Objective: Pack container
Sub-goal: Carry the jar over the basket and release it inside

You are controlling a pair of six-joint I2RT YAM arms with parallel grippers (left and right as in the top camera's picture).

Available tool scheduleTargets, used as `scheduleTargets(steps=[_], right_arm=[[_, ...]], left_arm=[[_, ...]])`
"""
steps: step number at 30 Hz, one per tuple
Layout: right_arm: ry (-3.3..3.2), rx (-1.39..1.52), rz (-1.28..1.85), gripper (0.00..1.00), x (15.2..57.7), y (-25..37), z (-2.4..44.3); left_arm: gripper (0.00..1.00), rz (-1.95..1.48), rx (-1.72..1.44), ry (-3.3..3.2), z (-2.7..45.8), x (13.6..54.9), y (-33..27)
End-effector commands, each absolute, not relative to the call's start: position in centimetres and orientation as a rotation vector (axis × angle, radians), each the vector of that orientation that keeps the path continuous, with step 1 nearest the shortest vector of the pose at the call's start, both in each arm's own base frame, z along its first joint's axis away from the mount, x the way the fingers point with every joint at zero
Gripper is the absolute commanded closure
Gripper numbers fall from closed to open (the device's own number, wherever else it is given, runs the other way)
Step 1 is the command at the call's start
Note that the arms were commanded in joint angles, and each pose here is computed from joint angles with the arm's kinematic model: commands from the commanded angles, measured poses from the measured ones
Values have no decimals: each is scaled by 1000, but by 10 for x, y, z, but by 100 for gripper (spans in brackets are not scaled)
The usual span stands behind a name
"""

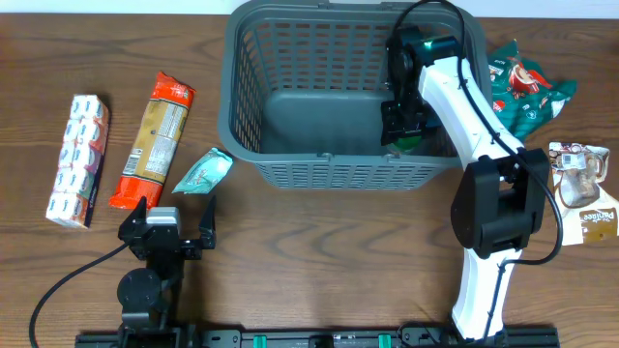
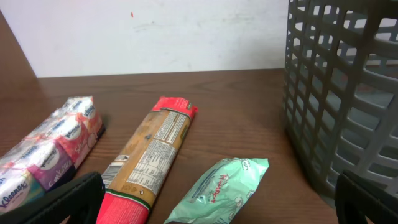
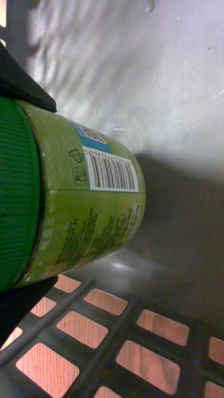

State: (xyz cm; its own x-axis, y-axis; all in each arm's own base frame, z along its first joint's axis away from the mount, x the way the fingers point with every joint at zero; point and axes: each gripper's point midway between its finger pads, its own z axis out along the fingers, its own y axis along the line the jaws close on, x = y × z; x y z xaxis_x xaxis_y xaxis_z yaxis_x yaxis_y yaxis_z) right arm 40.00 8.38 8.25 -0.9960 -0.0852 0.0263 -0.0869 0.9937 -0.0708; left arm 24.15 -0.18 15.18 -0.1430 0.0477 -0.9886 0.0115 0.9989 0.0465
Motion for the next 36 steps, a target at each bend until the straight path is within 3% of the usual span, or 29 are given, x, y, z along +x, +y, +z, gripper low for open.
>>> scheduleTargets(steps=[1, 4, 7, 11, 15, 25, 36], right_arm=[[-3113, 149, 107, 80, 401, 85, 81], [-3112, 148, 107, 76, 401, 85, 81], [-3111, 148, 108, 57, 401, 85, 81], [-3112, 148, 107, 22, 401, 85, 81], [-3112, 149, 107, 10, 401, 85, 81], [-3152, 150, 97, 5, 410, 87, 108], [-3478, 95, 286, 4, 432, 62, 264]], left_arm=[[1, 50, 50, 1748, 136, 242, 0], [1, 50, 50, 1748, 136, 242, 0], [1, 50, 50, 1748, 136, 242, 0], [1, 49, 50, 1748, 136, 242, 0], [1, 50, 50, 1748, 136, 242, 0], [1, 50, 50, 1748, 136, 242, 0], [1, 50, 50, 1748, 136, 242, 0]])
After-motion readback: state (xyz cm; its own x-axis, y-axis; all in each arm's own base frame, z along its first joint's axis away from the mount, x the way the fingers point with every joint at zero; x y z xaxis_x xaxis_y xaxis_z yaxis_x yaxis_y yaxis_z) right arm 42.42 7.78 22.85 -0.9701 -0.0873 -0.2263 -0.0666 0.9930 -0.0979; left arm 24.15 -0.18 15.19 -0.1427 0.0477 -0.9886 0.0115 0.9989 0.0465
